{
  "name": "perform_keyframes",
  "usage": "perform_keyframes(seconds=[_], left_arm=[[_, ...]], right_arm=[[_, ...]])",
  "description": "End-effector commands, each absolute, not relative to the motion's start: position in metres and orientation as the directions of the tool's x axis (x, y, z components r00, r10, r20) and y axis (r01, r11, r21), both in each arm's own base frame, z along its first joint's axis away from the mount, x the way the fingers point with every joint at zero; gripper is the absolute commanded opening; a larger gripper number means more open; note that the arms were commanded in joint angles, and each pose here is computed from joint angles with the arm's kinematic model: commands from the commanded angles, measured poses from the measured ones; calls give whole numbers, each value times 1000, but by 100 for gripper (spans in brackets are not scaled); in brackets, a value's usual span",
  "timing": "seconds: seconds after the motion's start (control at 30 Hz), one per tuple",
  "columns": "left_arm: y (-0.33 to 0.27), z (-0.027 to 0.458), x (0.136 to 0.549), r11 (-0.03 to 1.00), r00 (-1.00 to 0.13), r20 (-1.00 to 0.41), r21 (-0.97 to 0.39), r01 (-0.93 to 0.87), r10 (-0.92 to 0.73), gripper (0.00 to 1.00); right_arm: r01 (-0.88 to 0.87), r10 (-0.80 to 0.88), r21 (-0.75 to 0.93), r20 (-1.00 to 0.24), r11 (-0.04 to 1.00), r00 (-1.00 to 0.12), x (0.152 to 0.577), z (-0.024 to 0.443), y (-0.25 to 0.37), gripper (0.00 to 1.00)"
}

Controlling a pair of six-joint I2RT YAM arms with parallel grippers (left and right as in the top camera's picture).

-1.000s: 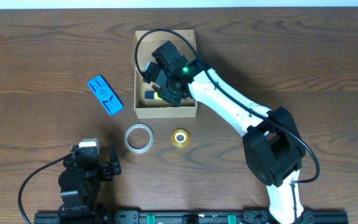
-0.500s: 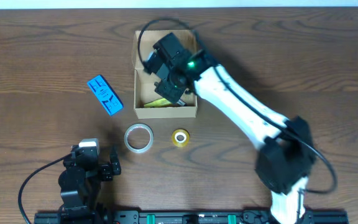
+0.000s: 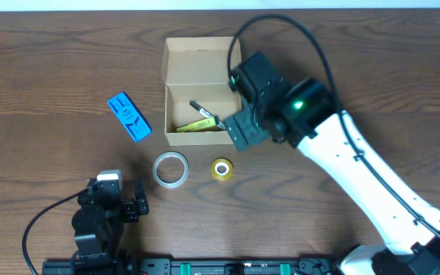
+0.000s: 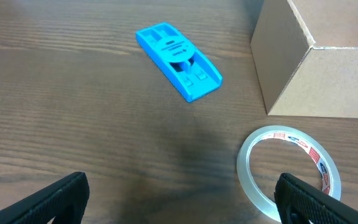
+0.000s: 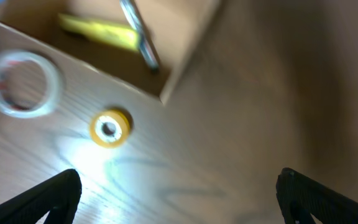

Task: Pack container
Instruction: 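Move the right gripper to the yellow tape roll and grasp it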

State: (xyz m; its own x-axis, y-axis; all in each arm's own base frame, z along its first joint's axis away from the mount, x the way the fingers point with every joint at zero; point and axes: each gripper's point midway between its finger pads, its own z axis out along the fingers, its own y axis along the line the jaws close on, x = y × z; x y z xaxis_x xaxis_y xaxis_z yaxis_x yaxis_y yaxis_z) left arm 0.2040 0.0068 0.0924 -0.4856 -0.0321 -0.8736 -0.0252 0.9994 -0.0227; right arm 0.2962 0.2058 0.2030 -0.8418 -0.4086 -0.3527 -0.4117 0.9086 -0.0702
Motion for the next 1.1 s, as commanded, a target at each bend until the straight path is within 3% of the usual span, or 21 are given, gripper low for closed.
perform_keyframes(seconds=[0.0,0.37,0.67,1.07], left_arm=[[8,91,204,1000,-485,-874,-15,-24,-24,95],[8,91,204,1000,-485,-874,-15,-24,-24,95],[8,91,204,1000,-485,-874,-15,-24,-24,95],[8,91,204,1000,-485,-874,-14,-24,-24,95]], right_arm=[[-193,-198,-49,-322,980,-926,276,174,189,99],[3,28,89,-278,996,-960,230,97,220,99],[347,372,132,-311,928,-875,228,70,207,96],[364,412,205,-284,908,-866,236,40,229,93]])
